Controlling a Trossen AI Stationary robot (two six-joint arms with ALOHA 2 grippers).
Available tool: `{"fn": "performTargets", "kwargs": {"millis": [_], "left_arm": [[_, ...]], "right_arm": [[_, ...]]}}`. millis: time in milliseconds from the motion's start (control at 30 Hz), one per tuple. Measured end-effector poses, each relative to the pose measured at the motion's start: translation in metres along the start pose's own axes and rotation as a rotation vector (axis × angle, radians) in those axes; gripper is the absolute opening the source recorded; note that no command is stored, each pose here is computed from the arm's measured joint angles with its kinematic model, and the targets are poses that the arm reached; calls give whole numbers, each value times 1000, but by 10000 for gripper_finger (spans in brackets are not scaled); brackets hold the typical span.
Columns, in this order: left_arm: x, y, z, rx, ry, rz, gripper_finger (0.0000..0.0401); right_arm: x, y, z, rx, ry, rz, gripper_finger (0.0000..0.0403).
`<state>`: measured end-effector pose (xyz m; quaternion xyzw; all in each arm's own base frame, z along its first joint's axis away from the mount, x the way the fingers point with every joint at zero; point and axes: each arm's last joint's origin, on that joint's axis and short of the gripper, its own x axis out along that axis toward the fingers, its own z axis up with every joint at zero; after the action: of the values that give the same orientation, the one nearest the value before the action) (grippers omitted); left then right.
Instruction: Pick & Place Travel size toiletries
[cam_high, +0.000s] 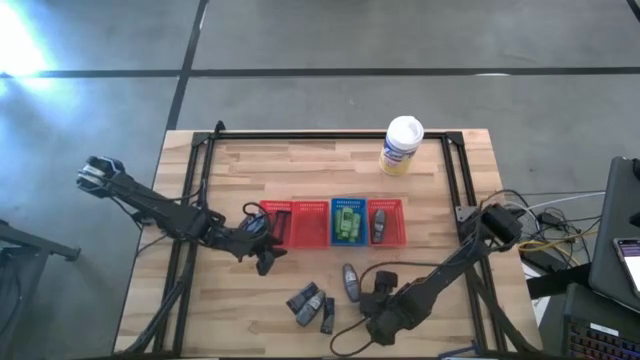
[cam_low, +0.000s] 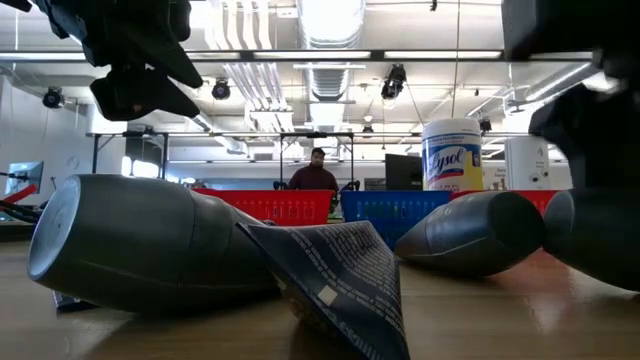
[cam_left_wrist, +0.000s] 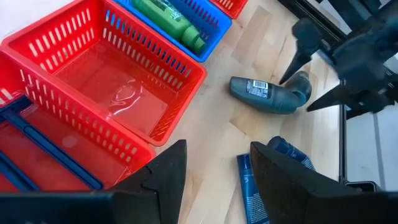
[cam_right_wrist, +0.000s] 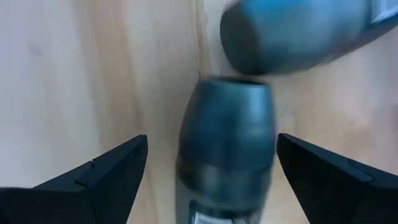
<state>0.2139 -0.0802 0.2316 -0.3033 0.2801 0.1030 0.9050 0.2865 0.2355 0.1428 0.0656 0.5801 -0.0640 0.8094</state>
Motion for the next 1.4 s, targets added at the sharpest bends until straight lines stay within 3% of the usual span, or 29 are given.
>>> {"fn": "performTargets", "kwargs": {"millis": [333,700,800,900,1033,1167,1300,1400], "left_arm": [[1,2,-2,-23,4,3,181],[1,2,-2,-23,4,4,181],[1,2,-2,-23,5,4,181],[1,2,-2,-23,4,4,181],[1,2,-2,-23,5,4,181],[1,2,-2,-21,5,4,181],[1,2,-2,-21,5,5,181],[1,2,-2,-20,5,5,181]], "right_arm": [[5,7,7,45,1,2,320],[10,0,2,55,45,-30,206],[8,-4,6,108,77,-25,202],[-1,-14,6,196,95,-76,202],[-44,-36,4,332,45,-221,202],[-89,-72,0,626,-40,-315,202],[-107,-121,-2,1016,-143,-253,204],[-103,-153,-3,1161,-219,-135,214]]}}
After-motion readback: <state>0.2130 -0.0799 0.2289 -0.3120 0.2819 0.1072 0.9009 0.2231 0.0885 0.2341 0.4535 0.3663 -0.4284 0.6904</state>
